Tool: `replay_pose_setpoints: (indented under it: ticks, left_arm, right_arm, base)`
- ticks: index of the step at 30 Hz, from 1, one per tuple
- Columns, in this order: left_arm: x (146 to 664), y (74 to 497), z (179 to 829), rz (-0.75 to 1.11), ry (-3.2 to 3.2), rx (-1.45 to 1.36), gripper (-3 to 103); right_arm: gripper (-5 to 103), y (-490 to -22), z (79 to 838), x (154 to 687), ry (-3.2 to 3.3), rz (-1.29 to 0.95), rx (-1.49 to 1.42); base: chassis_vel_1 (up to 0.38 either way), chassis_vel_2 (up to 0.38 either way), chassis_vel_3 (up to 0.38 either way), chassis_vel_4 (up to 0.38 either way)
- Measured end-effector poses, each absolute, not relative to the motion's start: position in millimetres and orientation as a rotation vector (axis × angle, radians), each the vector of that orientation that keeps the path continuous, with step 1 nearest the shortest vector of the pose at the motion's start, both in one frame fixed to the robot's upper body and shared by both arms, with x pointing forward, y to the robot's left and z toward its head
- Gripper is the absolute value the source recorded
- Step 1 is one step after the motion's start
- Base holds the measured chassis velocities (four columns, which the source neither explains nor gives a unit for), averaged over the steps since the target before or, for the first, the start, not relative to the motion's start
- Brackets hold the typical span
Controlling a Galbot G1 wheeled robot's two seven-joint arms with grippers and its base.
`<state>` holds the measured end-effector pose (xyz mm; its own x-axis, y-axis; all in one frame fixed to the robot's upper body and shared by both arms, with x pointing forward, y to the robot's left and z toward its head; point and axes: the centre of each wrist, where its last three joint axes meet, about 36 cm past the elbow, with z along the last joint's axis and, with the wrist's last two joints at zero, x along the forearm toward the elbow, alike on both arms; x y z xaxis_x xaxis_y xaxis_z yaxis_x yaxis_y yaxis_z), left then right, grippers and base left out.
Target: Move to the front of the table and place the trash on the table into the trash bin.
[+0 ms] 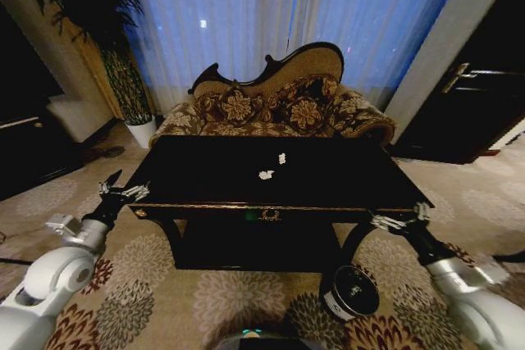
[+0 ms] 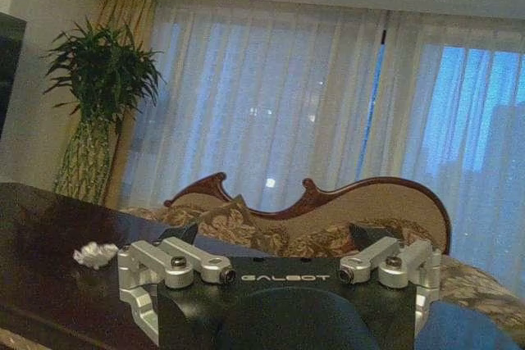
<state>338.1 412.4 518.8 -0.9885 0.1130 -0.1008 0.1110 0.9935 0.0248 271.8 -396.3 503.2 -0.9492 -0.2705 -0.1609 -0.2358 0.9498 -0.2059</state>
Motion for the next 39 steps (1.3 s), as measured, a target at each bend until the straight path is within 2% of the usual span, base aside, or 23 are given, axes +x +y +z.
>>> replay_pose_setpoints:
  ticks: [11, 18, 28, 39]
  left_arm:
    - [338.1, 412.4, 518.8, 0.029, 3.034, 0.171, 100]
    - [338.1, 412.4, 518.8, 0.029, 3.034, 0.171, 100]
    - [338.1, 412.4, 518.8, 0.029, 3.034, 0.171, 100]
    - [338.1, 412.4, 518.8, 0.029, 3.034, 0.172, 100]
  right_arm:
    - [100, -382.3, 512.3, 299.2, 2.943, -0.32, -0.444]
    - [100, -384.0, 525.7, 340.6, 2.923, -0.448, -0.601]
    - [100, -382.1, 533.2, 364.2, 2.922, -0.555, -0.828]
    - [100, -394.1, 532.5, 397.5, 2.99, -0.493, -0.925]
  base:
    - [0.0, 0.0, 0.0, 0.0]
    - [0.0, 0.0, 0.0, 0.0]
    - [0.0, 0.0, 0.0, 0.0]
    - [0.0, 0.0, 0.0, 0.0]
